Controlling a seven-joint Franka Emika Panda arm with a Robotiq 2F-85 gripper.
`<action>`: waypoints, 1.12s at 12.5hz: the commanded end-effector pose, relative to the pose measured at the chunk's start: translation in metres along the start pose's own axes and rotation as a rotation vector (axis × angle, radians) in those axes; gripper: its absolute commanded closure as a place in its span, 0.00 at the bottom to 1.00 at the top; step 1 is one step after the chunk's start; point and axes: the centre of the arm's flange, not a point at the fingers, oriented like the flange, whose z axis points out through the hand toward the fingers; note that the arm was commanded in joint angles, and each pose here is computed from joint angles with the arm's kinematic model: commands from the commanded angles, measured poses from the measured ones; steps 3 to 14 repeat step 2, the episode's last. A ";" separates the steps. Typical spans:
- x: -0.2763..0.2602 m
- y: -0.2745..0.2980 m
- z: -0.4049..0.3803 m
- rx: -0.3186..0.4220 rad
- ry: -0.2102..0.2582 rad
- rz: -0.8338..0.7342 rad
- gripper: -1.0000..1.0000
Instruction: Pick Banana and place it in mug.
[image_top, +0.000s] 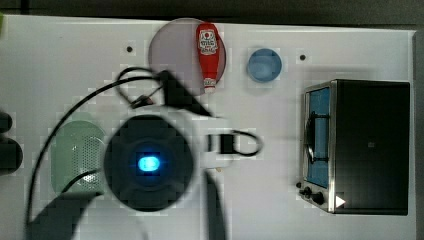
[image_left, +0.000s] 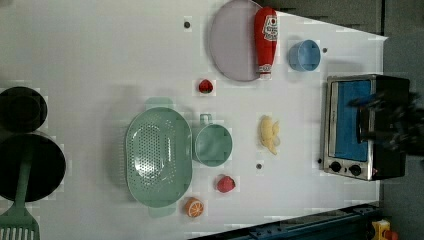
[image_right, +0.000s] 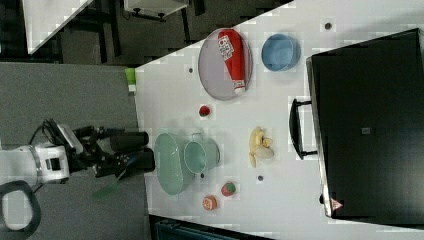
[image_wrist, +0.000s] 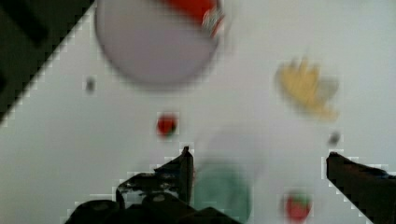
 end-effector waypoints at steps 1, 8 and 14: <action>0.039 0.039 -0.005 -0.071 0.011 0.030 0.00; 0.050 0.049 -0.010 -0.066 0.011 0.040 0.00; 0.050 0.049 -0.010 -0.066 0.011 0.040 0.00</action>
